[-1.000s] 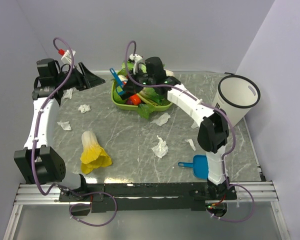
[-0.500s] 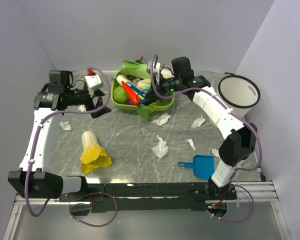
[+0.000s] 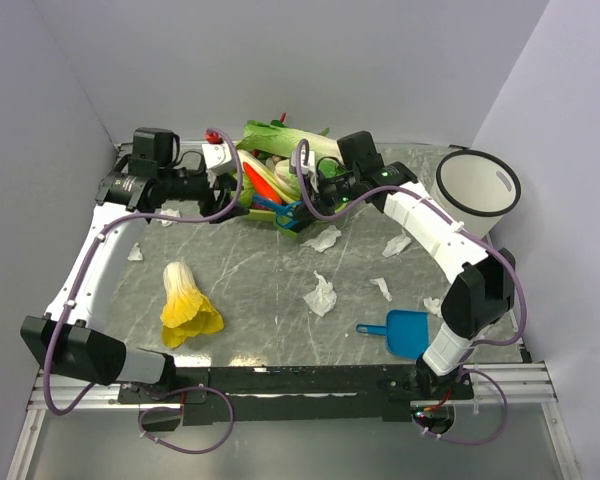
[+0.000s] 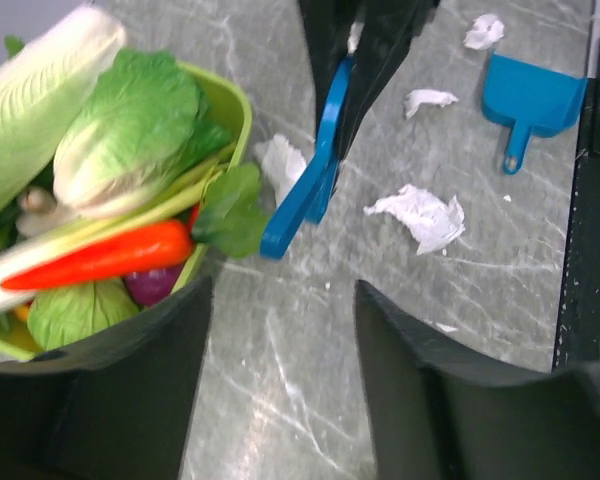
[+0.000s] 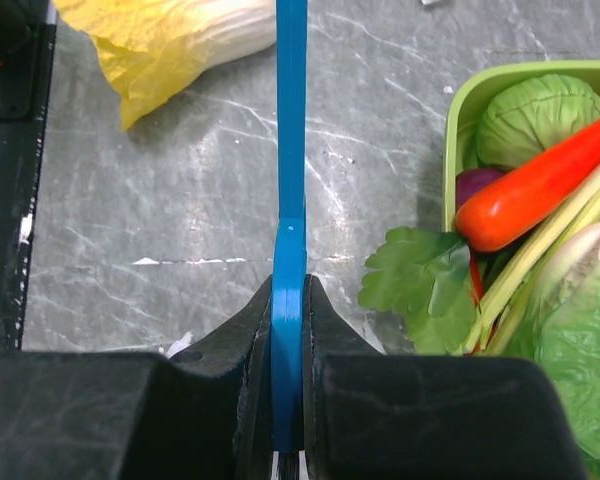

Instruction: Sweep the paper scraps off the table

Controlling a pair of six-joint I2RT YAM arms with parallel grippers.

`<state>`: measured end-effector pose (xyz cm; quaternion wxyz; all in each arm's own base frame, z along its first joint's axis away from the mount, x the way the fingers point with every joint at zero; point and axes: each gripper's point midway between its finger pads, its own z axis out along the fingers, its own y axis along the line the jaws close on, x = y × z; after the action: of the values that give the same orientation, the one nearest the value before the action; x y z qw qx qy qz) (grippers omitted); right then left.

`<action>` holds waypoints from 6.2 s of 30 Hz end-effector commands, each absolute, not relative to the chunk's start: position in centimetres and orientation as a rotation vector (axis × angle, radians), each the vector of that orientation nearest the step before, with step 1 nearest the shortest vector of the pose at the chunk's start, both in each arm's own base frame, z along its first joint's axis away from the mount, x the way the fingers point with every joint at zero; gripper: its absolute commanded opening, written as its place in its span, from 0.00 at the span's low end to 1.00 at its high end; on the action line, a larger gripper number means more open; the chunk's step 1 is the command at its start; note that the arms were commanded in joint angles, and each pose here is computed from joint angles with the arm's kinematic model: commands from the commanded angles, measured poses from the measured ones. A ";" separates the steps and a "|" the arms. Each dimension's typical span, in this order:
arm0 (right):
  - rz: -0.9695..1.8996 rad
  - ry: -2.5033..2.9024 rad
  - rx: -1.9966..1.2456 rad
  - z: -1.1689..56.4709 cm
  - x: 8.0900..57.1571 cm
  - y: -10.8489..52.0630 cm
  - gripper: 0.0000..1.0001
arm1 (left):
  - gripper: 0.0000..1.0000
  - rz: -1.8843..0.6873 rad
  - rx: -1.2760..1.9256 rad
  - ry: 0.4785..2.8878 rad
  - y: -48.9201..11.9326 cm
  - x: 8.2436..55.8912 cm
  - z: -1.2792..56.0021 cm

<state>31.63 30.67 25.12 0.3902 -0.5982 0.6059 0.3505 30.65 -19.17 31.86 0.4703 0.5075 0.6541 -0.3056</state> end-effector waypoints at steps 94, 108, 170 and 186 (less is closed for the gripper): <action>0.221 1.873 -2.201 5.4 19.9 7.2 0.40 | 0.01 -0.799 0.985 1.915 -22.2 33.9 27.2; 0.365 1.783 -2.358 6.3 18.1 7.3 0.31 | 0.01 -0.714 1.004 1.921 -21.2 33.9 27.2; 0.527 1.650 -2.403 4.7 19.6 12.8 0.53 | 0.01 -0.540 1.050 1.884 -18.2 34.3 28.4; 0.543 1.612 -2.523 3.6 18.9 14.3 0.40 | 0.01 -0.520 1.052 1.894 -17.8 34.3 28.2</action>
<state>18.94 14.22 3.00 0.0558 -0.8208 0.5406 0.1758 34.04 -17.86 26.94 0.4250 0.4134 0.7761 -0.2147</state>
